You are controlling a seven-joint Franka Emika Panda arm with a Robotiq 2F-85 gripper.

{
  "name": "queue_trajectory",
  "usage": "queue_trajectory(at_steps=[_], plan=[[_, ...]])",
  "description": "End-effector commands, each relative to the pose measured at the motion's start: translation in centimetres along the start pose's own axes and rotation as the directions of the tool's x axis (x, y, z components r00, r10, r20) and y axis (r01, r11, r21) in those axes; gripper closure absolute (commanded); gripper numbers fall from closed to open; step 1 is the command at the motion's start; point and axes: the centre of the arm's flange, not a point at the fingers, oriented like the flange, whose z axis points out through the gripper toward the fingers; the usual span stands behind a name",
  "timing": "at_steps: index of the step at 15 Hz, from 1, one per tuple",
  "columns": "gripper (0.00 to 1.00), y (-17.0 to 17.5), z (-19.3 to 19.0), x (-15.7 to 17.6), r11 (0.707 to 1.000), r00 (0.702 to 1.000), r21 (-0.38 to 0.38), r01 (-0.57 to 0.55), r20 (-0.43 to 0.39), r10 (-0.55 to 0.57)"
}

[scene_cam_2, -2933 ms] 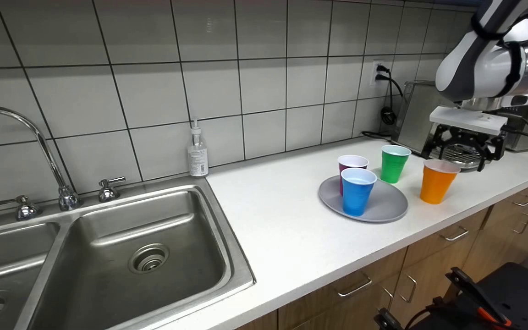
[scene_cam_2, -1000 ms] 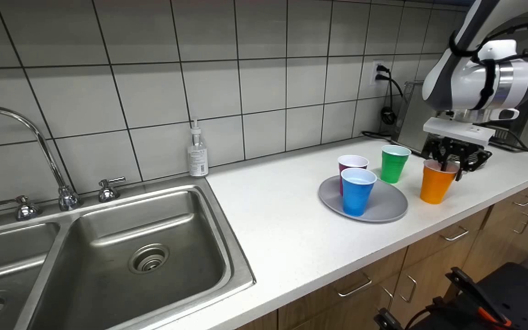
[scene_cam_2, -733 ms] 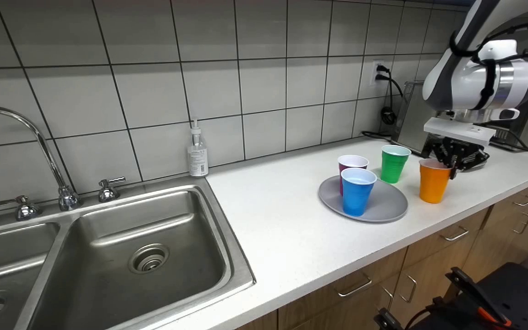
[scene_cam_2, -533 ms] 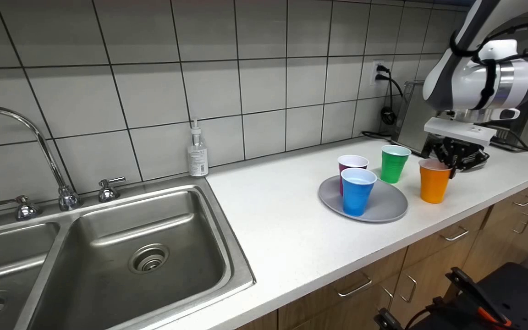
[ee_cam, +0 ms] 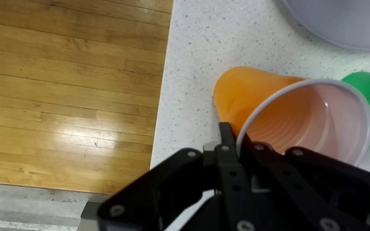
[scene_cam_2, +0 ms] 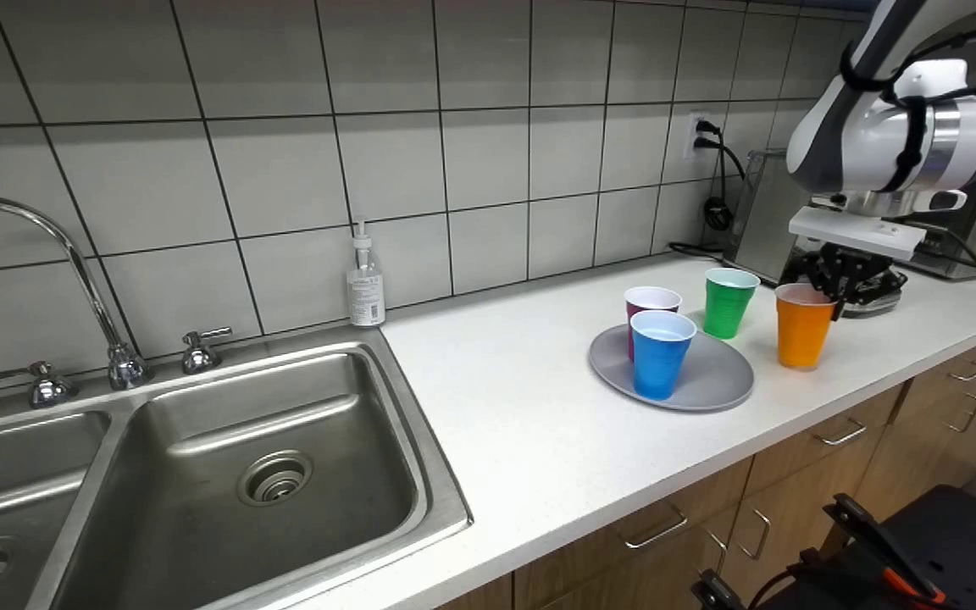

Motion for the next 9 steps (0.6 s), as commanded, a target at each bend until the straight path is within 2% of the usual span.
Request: queue_trajectory(at_steps=[1,9], plan=[[0.99,1.1,-3.4,-1.4,0.998,0.999,0.028,0.048,0.014,-0.048],[0.99,1.4,-6.2,-5.5,0.994,0.995,0.059,0.097,0.010,-0.098]])
